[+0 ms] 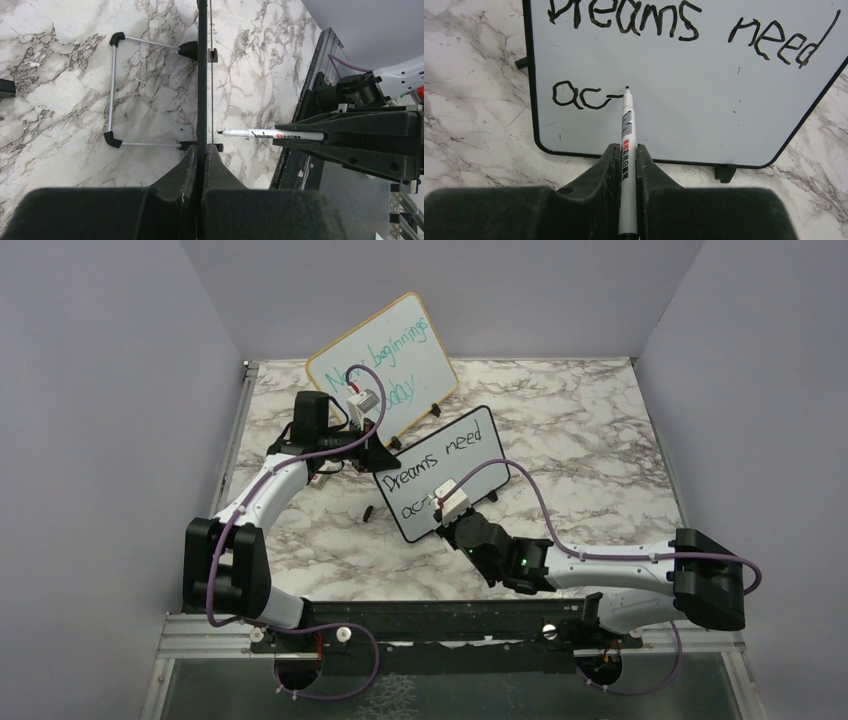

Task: Write a sentence on the whiteboard

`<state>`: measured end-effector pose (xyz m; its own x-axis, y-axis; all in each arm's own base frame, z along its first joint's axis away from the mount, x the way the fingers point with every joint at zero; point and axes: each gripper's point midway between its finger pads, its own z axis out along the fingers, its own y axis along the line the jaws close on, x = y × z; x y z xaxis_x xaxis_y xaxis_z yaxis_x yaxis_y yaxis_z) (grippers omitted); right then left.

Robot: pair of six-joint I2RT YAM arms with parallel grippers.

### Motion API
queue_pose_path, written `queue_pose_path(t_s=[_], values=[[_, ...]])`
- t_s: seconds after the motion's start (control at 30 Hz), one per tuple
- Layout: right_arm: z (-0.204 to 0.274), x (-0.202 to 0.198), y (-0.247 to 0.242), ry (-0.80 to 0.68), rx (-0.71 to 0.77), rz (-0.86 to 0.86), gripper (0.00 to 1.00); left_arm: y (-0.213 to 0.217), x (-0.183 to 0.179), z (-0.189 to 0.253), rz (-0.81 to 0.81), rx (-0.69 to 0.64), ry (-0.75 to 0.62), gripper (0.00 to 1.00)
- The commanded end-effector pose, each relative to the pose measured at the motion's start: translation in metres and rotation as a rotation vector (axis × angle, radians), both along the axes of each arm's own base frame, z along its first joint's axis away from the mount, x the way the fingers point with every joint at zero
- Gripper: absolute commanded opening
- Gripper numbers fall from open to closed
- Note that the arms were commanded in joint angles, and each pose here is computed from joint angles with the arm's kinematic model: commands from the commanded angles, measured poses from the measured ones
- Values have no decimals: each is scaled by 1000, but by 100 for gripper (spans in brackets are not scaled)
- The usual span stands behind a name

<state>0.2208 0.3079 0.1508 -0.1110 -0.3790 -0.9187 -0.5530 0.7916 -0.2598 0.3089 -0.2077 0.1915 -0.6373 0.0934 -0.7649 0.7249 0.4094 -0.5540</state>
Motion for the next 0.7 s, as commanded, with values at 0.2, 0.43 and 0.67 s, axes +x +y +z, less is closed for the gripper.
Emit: queue_pose_path(t_s=[0.2, 0.43, 0.67], values=[[9, 0, 12, -17, 21, 48, 0, 1, -4, -13, -4, 21, 61, 0], [10, 3, 13, -28, 35, 27, 0, 1, -4, -12, -6, 19, 61, 0], [8, 5, 15, -33, 35, 22, 0, 1, -5, -12, -6, 18, 60, 0]])
